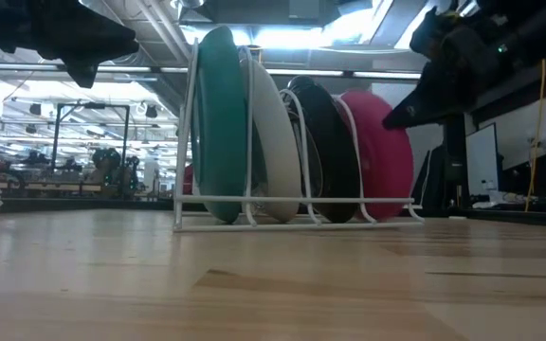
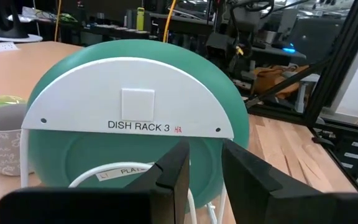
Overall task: Sort dishes
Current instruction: Put the pink plate into the dish rack, then return to Home Position
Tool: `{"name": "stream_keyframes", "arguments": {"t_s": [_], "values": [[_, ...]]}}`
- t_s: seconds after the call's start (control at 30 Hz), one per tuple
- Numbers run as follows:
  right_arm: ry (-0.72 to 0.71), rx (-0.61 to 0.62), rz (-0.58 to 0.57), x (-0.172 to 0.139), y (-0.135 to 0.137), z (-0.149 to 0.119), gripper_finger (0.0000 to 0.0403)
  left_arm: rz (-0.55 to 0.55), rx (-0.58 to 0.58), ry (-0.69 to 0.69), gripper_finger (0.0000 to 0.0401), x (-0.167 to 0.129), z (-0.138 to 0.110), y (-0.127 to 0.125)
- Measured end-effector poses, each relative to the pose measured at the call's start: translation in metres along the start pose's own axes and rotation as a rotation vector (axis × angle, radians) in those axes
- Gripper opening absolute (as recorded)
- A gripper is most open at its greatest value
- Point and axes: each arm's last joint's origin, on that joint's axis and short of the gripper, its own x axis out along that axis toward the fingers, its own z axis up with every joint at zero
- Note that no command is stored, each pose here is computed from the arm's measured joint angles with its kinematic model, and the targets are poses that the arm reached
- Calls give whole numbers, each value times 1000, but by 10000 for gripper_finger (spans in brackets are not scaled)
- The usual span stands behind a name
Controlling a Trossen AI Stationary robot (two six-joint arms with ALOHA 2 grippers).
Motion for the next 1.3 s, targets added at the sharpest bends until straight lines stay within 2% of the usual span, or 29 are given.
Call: {"name": "stream_keyframes", "arguments": {"t_s": [0.33,0.5,0.8,0.9,1.17,1.3], "values": [[30,50,99,1,3,-1,126,0,-2,2,84,0,0,0],[39,57,199,-4,5,1,133,0,17,0,84,0,0,0],[-149,-65,241,-45,-7,24,131,57,64,-58,84,-8,8,6],[-171,-105,216,-64,-16,25,131,81,77,-37,84,-11,6,9],[-138,-133,-11,-100,-41,10,131,125,17,78,84,-13,-8,15],[-79,-179,-27,-107,-47,1,131,139,-6,116,84,-14,-13,16]]}}
